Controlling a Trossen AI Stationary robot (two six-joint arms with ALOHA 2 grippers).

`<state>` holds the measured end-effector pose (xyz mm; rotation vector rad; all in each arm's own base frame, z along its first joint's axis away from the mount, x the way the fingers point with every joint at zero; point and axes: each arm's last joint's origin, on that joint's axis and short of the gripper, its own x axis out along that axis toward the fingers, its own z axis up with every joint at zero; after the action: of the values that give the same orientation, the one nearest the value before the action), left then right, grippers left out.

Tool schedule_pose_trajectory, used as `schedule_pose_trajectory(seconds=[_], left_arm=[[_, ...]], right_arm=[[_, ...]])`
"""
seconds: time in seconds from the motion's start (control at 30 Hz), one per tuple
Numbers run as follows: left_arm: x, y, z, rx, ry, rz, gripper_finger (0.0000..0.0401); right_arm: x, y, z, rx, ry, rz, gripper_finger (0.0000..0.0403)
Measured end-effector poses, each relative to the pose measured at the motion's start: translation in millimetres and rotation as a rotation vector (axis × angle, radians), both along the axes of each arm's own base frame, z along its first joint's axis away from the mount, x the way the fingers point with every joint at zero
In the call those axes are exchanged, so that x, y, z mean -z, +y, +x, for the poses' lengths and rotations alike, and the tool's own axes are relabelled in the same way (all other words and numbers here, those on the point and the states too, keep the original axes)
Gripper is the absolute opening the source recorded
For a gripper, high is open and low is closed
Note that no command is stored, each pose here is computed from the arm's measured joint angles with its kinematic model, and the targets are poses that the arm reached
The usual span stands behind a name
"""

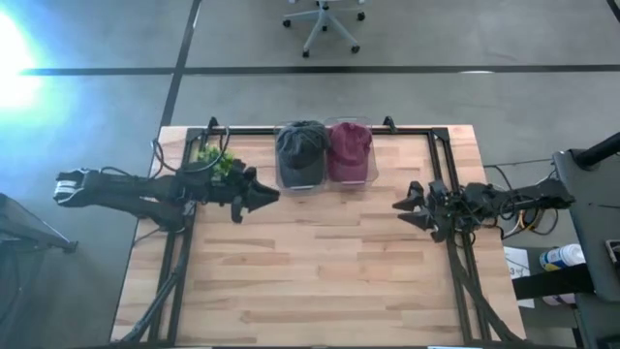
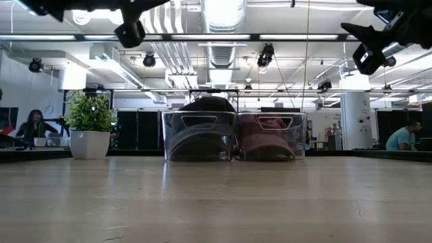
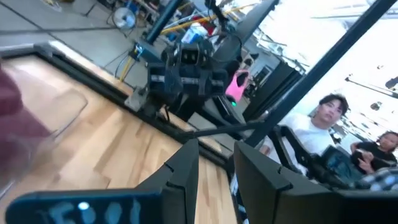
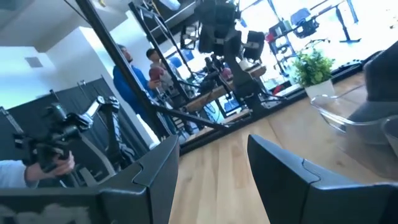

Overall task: Pick & Place hat
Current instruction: Return to Home Position

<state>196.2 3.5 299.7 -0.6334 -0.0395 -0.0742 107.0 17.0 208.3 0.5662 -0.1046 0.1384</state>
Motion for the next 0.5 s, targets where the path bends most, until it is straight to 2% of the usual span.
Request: schedule_pose_trajectory(seconds=[0.17, 0.33, 0.5], left_arm=[[21.9, 2.2, -30.3, 0.008, -0.021, 0.001, 0.0097], [33.2, 3.6, -62.0, -0.007, -0.117, 0.02, 0.0097], [43.9, 2.5, -82.3, -0.011, -0.157, 0.053, 0.0097]], right_arm=[[12.4, -0.7, -3.3, 0.006, -0.005, -0.005, 0.0187], [25.4, -0.8, -3.0, 0.001, 0.028, 0.069, 0.0187], [33.9, -3.1, -1.3, 0.087, 0.077, 0.098, 0.0187]])
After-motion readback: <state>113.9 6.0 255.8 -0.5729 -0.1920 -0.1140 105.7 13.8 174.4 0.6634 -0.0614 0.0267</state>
